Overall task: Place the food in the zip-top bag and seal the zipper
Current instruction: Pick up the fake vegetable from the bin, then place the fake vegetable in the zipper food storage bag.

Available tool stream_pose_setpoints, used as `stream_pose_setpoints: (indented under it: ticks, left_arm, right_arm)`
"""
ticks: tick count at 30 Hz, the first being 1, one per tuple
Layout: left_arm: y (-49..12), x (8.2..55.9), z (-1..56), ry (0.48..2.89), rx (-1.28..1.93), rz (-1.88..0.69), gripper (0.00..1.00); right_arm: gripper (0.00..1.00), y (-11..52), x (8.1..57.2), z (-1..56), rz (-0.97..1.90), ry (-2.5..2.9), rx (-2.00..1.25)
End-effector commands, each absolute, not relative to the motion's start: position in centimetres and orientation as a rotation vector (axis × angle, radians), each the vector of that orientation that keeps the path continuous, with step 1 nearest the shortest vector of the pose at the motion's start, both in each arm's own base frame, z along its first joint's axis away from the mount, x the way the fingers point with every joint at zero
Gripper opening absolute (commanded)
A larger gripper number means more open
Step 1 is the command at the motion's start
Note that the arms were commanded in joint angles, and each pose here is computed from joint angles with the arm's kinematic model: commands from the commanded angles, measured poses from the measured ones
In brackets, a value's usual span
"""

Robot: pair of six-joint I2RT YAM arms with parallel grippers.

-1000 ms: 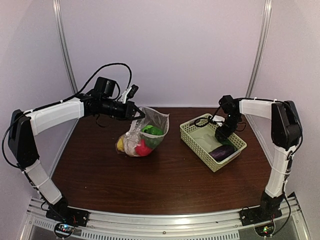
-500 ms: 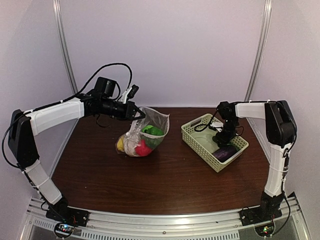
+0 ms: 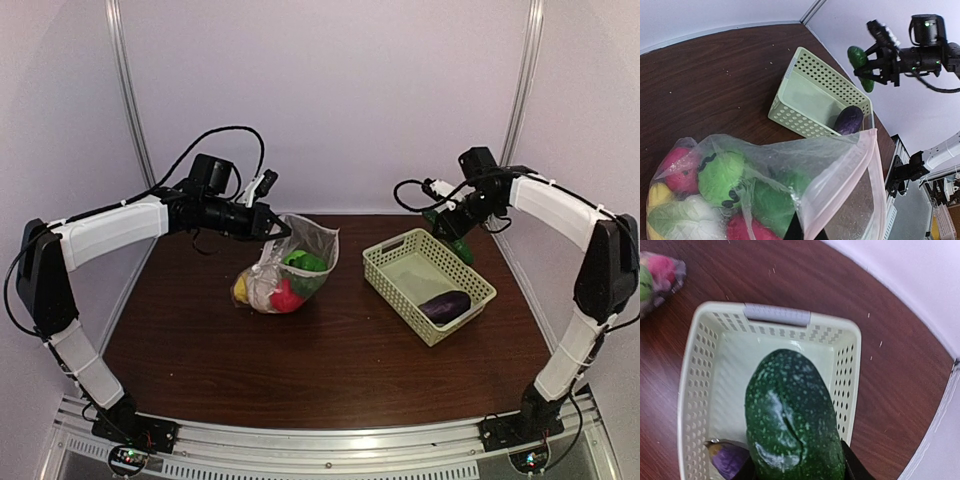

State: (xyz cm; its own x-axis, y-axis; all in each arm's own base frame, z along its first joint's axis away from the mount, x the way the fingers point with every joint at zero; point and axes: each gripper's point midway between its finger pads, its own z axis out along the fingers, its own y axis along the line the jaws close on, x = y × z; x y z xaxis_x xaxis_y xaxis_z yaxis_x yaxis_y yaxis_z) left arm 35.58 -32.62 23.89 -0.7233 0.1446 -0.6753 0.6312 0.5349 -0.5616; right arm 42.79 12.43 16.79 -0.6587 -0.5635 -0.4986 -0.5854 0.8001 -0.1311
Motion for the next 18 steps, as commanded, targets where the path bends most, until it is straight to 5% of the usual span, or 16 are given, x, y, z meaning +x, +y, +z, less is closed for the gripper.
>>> stream_pose_setpoints:
  ticks: [1, 9, 18]
  left_arm:
    - [-33.1, 35.6, 24.9, 2.169, 0.652, -1.137, 0.00]
    - [-33.6, 35.5, 24.5, 2.157, 0.712, -1.154, 0.00]
    - [-34.0, 35.1, 24.6, 2.139, 0.755, -1.190, 0.00]
  right_arm:
    - [0.31, 16.8, 42.1, 25.2, 0.292, 2.171, -0.889]
    - [0.31, 26.4, 36.8, 36.7, 0.625, 1.692, -1.013]
    - [0.32, 37.7, 31.3, 40.2, 0.995, 1.491, -1.240]
